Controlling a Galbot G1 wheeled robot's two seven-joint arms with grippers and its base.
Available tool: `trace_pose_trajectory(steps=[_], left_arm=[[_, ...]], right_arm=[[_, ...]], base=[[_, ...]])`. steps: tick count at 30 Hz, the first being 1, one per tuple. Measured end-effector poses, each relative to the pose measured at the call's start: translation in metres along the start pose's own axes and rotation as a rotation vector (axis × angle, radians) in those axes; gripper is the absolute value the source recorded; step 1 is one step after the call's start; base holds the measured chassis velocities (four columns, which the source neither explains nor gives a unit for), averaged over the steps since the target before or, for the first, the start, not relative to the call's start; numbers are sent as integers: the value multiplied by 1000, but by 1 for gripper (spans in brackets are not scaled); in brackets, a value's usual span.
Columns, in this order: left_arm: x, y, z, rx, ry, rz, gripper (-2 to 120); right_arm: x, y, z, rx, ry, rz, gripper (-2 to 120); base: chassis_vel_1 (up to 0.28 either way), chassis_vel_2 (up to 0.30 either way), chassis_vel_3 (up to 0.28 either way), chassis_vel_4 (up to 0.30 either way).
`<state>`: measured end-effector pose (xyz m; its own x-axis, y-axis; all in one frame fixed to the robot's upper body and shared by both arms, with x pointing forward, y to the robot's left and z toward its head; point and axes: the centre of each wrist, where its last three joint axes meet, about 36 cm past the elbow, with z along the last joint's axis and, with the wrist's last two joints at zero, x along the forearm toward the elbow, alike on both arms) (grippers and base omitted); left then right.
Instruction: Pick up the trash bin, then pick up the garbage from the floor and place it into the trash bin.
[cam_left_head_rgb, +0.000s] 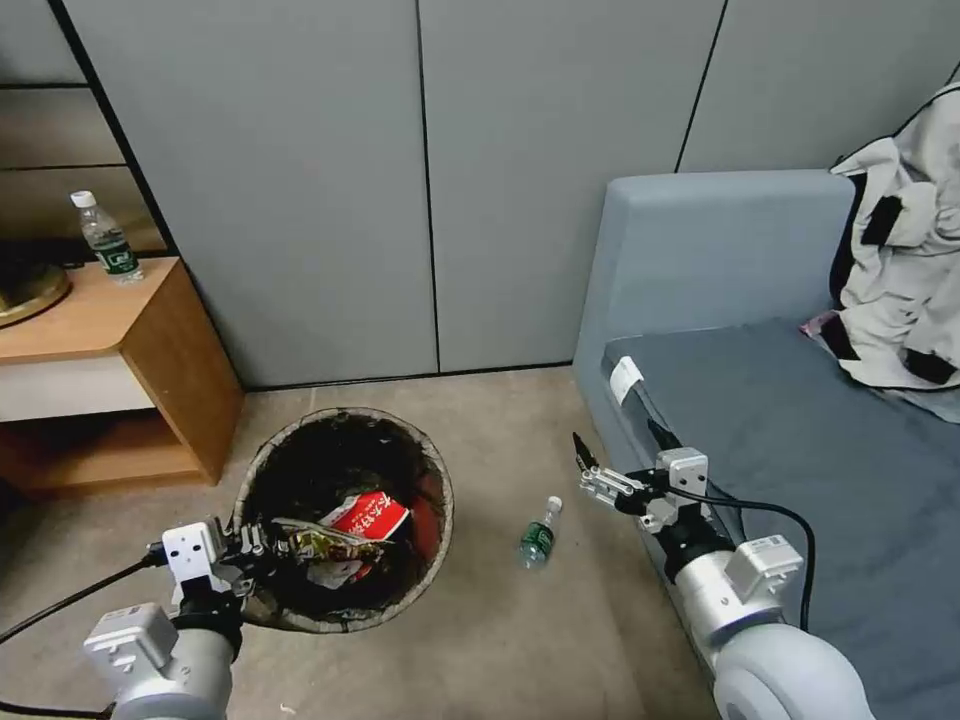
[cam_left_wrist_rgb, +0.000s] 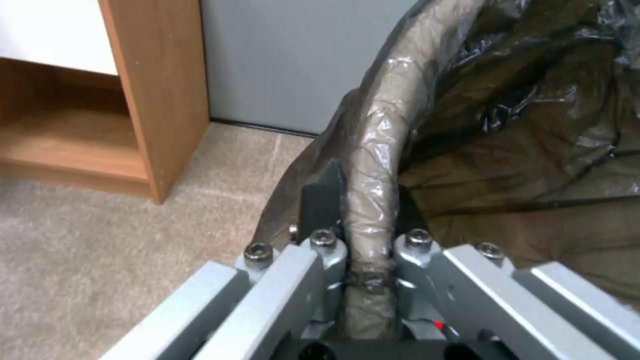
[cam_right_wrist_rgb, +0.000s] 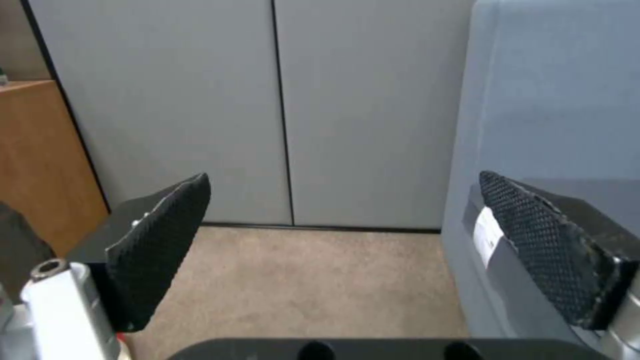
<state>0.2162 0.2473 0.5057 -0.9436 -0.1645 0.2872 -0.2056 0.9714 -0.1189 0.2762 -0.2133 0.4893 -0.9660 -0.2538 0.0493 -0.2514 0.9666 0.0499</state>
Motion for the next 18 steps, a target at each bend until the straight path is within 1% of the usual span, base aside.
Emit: trace_pose_trajectory(steps=[4, 6, 7, 10, 14, 16, 18], left_arm=[[0, 0, 0, 1, -2, -1, 3], [0, 0, 0, 1, -2, -1, 3], [0, 0, 0, 1, -2, -1, 3], [0, 0, 0, 2, -3, 0, 3], [-1, -1, -1, 2, -4, 0, 3], [-1, 0, -1, 2, -6, 0, 3], [-1, 0, -1, 2, -7, -1, 3]], right_arm=[[3, 5, 1, -5, 14, -1, 100], [6, 14, 3, -9, 67, 15, 100], [6, 14, 3, -9, 67, 15, 100], [8, 22, 5, -19, 128, 15, 100], [6, 27, 12, -16, 166, 8, 100], [4, 34, 18, -31, 202, 14, 100], [2, 36, 21, -37, 215, 19, 100]], base=[[-59, 69, 54, -58], [0, 0, 0, 0], [0, 0, 0, 0], [0, 0, 0, 0], [0, 0, 0, 0], [0, 0, 0, 0], [0, 0, 0, 0]])
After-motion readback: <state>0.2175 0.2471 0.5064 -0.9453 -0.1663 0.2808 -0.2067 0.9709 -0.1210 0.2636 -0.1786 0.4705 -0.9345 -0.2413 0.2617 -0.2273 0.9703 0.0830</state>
